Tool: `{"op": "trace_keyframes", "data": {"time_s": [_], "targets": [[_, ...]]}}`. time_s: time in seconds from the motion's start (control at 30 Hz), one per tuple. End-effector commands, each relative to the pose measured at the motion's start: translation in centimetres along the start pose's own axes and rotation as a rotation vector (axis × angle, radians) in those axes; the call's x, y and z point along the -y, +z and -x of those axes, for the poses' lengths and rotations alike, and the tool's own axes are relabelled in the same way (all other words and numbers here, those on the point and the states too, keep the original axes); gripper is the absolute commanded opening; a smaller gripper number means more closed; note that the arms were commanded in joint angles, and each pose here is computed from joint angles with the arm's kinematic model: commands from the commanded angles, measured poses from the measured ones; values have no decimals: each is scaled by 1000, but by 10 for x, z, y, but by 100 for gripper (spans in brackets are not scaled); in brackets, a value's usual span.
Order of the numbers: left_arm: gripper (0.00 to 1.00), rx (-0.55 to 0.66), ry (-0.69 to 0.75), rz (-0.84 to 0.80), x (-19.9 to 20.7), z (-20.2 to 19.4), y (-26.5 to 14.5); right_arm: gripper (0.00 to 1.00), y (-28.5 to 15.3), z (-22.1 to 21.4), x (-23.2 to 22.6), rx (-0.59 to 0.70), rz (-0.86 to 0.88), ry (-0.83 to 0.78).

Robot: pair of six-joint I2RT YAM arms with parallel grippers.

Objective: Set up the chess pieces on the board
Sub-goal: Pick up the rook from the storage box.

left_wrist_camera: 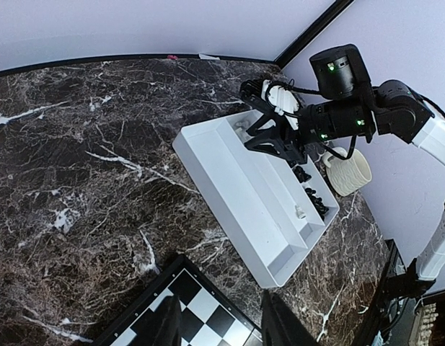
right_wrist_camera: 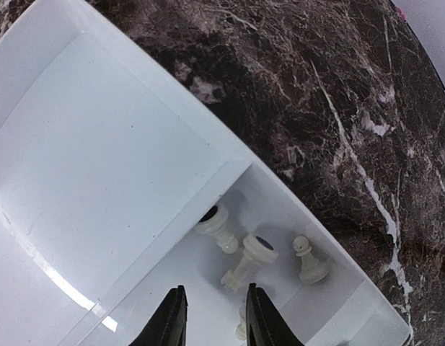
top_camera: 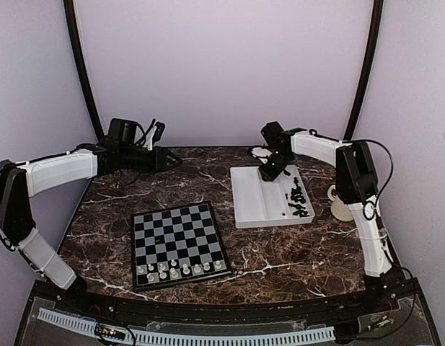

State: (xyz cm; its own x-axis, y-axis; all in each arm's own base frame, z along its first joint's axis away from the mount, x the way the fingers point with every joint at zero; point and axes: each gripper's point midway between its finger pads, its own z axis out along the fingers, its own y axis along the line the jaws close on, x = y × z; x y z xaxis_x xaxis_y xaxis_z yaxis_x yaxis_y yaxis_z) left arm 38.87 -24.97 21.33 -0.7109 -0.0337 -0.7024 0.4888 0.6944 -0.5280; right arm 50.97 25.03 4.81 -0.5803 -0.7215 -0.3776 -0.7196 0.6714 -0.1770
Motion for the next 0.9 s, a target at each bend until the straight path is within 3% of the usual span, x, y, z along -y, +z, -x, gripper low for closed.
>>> {"op": "trace_keyframes", "data": {"time_s": [0.0,0.23,0.37,0.5,0.73,0.87], "targets": [[40,18,26,-17,10,12,-4,30,11,1,19,4,-30,68],[40,15,23,-20,10,11,-4,28,26,-7,26,-11,15,124],[40,10,18,-26,11,10,-2,11,33,-14,16,-30,66,134],[40,6,14,-35,12,9,-1,5,22,-16,11,-24,84,138],[40,6,27,-75,22,8,0,4,-57,1,3,113,97,122],[40,10,74,-126,39,5,2,3,-103,9,-33,224,242,90]]}}
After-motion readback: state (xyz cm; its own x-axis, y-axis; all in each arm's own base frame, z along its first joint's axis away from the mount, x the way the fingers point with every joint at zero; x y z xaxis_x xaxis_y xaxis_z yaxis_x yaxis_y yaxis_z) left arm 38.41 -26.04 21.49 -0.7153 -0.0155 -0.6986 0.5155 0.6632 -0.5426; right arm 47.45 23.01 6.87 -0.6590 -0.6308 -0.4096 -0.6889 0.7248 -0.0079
